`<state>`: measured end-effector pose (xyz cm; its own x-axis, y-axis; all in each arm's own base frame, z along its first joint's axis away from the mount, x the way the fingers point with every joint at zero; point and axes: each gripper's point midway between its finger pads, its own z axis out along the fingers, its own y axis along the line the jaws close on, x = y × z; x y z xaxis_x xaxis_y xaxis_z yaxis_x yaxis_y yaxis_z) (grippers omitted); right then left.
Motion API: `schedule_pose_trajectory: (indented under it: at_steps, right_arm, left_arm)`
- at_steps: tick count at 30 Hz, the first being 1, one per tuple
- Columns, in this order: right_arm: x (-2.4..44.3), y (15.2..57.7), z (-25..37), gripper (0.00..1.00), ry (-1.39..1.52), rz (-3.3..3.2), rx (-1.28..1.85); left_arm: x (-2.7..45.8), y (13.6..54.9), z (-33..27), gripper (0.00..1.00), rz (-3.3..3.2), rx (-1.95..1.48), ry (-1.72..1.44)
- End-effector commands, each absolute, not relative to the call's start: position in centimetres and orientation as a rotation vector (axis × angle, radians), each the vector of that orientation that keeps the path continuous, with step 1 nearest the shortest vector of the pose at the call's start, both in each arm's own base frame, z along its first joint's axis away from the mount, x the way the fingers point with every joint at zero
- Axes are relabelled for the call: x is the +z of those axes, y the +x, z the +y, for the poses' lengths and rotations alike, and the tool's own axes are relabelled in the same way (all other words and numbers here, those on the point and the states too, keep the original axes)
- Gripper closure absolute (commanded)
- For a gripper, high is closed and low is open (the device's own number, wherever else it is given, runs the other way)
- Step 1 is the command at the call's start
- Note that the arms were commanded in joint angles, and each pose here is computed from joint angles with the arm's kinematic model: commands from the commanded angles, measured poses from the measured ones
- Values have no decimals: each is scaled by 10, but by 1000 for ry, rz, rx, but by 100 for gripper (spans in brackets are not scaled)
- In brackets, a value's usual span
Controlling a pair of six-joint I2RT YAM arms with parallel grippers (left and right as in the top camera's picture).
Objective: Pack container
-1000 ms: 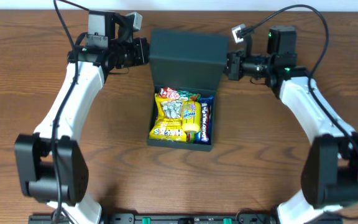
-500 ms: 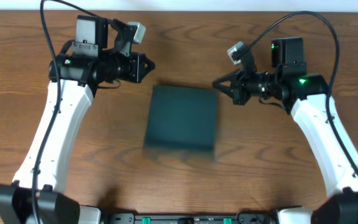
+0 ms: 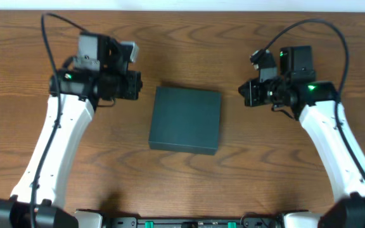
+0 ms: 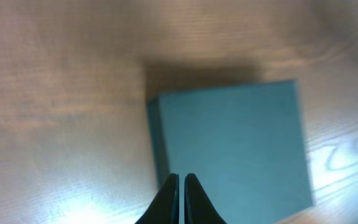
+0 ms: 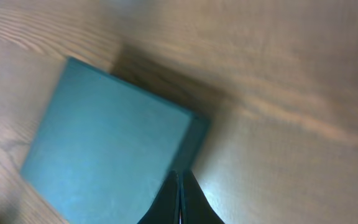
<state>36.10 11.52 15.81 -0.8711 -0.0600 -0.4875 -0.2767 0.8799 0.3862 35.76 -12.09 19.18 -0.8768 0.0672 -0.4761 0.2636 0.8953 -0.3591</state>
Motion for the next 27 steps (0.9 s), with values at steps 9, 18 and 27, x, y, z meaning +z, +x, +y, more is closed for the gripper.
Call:
schedule_pose_trajectory:
  at_steps: [9, 18, 27]
  right_arm:
    - [52, 346, 138, 99, -101, 2818, 755]
    - [35, 352, 175, 99, -204, 2778, 868]
    - [41, 363, 182, 99, -205, 2723, 876]
  left_arm:
    - [57, 303, -111, 94, 2821, -632, -187]
    - [38, 285, -128, 94, 2820, -785, -196]
    - [40, 279, -142, 94, 2827, -827, -134]
